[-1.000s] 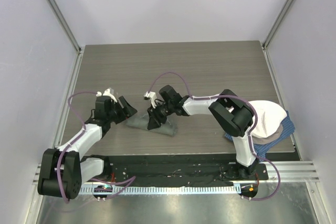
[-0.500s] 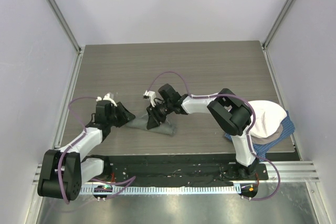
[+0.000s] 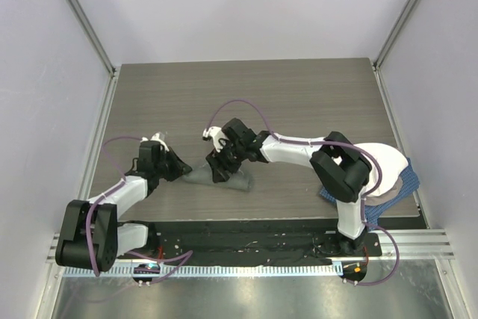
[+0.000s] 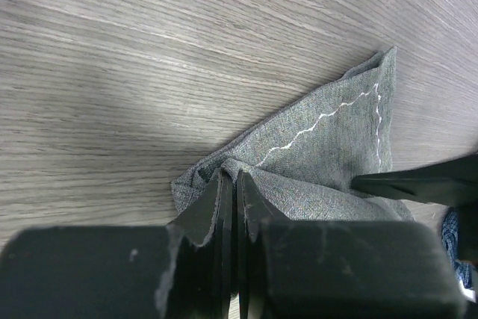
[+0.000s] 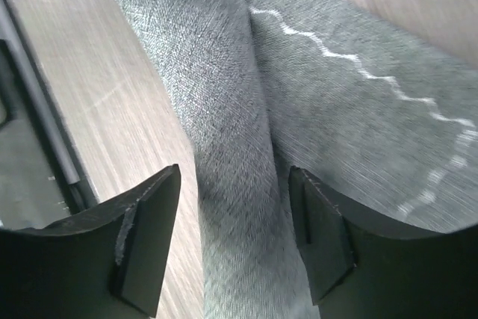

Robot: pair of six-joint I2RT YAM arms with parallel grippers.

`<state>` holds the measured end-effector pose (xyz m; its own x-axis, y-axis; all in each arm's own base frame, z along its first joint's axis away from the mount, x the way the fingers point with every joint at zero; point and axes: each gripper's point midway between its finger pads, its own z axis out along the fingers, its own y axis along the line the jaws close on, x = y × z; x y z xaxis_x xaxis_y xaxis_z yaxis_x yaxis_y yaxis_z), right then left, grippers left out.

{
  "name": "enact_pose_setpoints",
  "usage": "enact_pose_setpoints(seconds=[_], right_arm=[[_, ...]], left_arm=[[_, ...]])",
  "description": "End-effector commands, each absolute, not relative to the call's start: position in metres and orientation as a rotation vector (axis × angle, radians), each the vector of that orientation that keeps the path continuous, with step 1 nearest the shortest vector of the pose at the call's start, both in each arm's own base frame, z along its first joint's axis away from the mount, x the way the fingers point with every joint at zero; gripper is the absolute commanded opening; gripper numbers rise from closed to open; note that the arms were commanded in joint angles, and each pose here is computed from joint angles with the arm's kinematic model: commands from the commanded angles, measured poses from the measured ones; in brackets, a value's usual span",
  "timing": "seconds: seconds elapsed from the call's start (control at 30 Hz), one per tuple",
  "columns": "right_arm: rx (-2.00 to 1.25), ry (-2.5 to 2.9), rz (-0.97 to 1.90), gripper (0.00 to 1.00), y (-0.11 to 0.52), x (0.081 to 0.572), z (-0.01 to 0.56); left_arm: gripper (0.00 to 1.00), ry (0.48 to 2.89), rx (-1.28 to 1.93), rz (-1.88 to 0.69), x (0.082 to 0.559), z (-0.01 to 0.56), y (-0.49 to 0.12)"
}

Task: Fold the napkin, place the utensils inside, and roll it up
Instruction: Roll the napkin with the utensil

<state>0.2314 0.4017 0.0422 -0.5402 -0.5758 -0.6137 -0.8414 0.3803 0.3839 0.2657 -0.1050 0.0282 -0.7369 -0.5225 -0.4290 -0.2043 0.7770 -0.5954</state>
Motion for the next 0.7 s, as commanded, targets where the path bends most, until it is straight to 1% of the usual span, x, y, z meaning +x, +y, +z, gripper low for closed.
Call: enact_pose_setpoints(seconds=[0.0, 0.03, 0.1, 0.23, 0.53, 0.67], right_arm=[[-1.282, 2.046, 0.715, 0.70, 0.413, 0.249, 0.093], [-1.259, 1.994, 0.615, 0.70, 0.415, 0.258, 0.100], [-1.324, 1.901, 0.523, 0.72, 0.422, 0.248, 0.100], [-1.329, 1.793, 0.444, 0.72, 0.436, 0.248, 0.104], [-1.361, 1.806, 0.469, 0.71, 0.445, 0.242, 0.075], [-1.376, 1.827, 0.459, 0.71, 0.439, 0.240, 0.061]], left_arm=[[0.00, 2.345, -0.505, -0.716, 0.277, 0.039, -0.107], [0.00, 2.351, -0.508, -0.715, 0.277, 0.038, -0.107], [0.00, 2.351, -0.505, -0.711, 0.278, 0.038, -0.107], [0.00, 2.359, -0.504, -0.714, 0.278, 0.037, -0.108], [0.00, 2.365, -0.507, -0.713, 0.279, 0.036, -0.108], [0.00, 2.373, -0.509, -0.713, 0.279, 0.035, -0.108]])
